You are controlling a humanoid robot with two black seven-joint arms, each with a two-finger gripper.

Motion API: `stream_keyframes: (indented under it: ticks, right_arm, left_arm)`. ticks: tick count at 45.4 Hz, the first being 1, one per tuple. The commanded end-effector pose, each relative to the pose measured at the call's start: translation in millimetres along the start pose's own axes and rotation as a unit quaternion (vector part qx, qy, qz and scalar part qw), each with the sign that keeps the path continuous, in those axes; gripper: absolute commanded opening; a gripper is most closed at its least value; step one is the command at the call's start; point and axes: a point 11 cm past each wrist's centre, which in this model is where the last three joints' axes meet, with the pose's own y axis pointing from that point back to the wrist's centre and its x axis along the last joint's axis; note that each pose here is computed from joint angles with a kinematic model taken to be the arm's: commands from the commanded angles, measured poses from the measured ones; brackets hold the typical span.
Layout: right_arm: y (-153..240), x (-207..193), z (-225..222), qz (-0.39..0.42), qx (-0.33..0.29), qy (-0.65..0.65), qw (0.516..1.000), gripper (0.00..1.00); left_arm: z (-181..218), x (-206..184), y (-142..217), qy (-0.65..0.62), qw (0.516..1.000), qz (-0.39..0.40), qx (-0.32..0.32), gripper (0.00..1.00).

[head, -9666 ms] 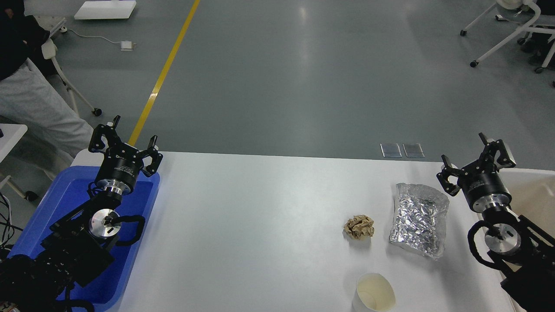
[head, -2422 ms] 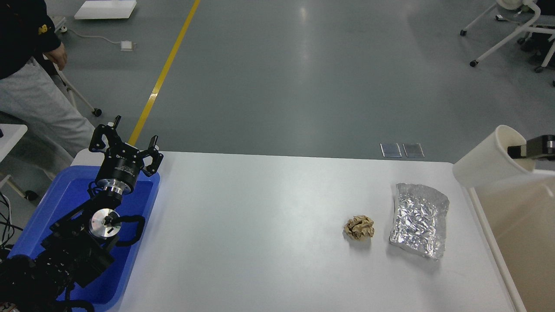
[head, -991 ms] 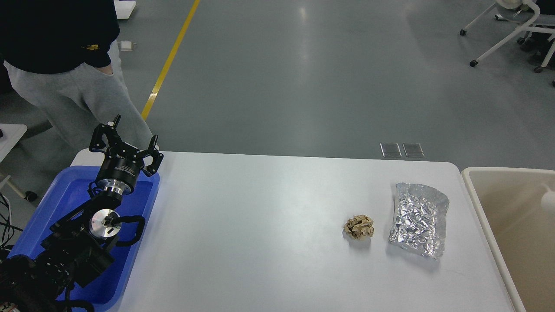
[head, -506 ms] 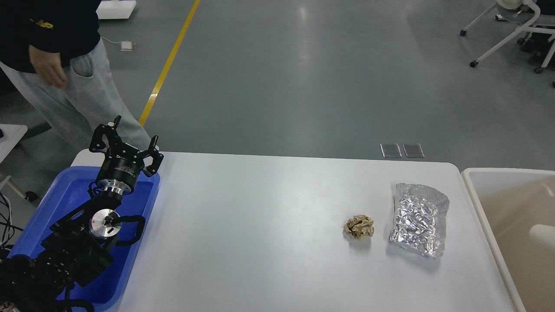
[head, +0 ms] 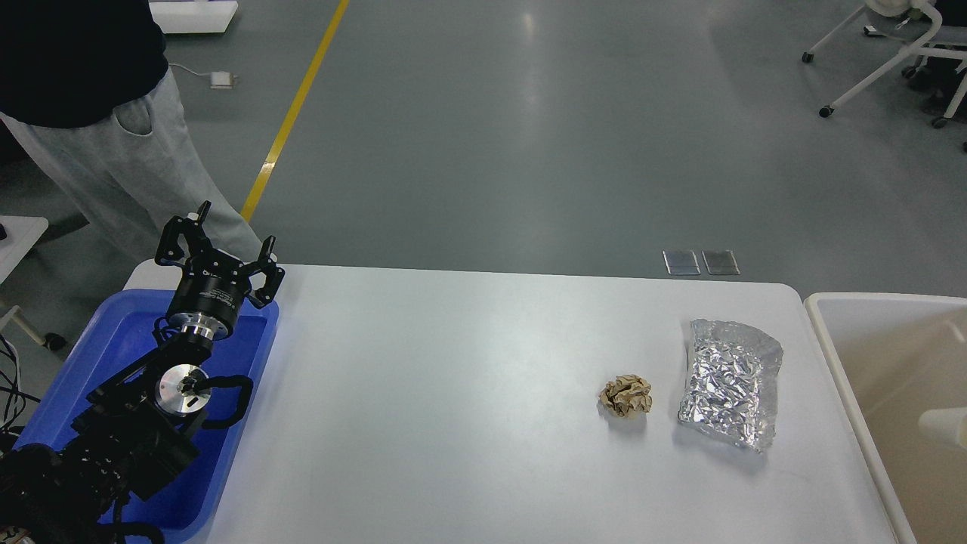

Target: Tidy desktop

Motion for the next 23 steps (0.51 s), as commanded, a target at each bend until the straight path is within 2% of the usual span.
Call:
stream_keyframes:
  ticks: [1,5,6,13,23]
  right_arm:
    - [-1,2,-4,0.008,0.003,-0.003,1.0,0.69]
    - [-1,8,-6,0.017,0.007,-0.001,1.0,0.96]
    - [0,10,-6,0.019,0.007,-0.001,1.0,0.99]
    - [-4,22,-36,0.032,0.033,-0.007,0.999,0.99]
    - [-3,38,-42,0.06,0.039,-0.006,0.997,0.99]
  left_arm:
    - [0,0,0,0.0,1.0,0.0,0.0,1.0]
    - [0,0,0,0.0,1.0,0.0,0.0,1.0]
    - [0,0,0,0.0,1.0,0.0,0.0,1.0]
    - [0,0,0,0.0,1.0,0.0,0.0,1.0]
    - [0,0,0,0.0,1.0,0.0,0.0,1.0]
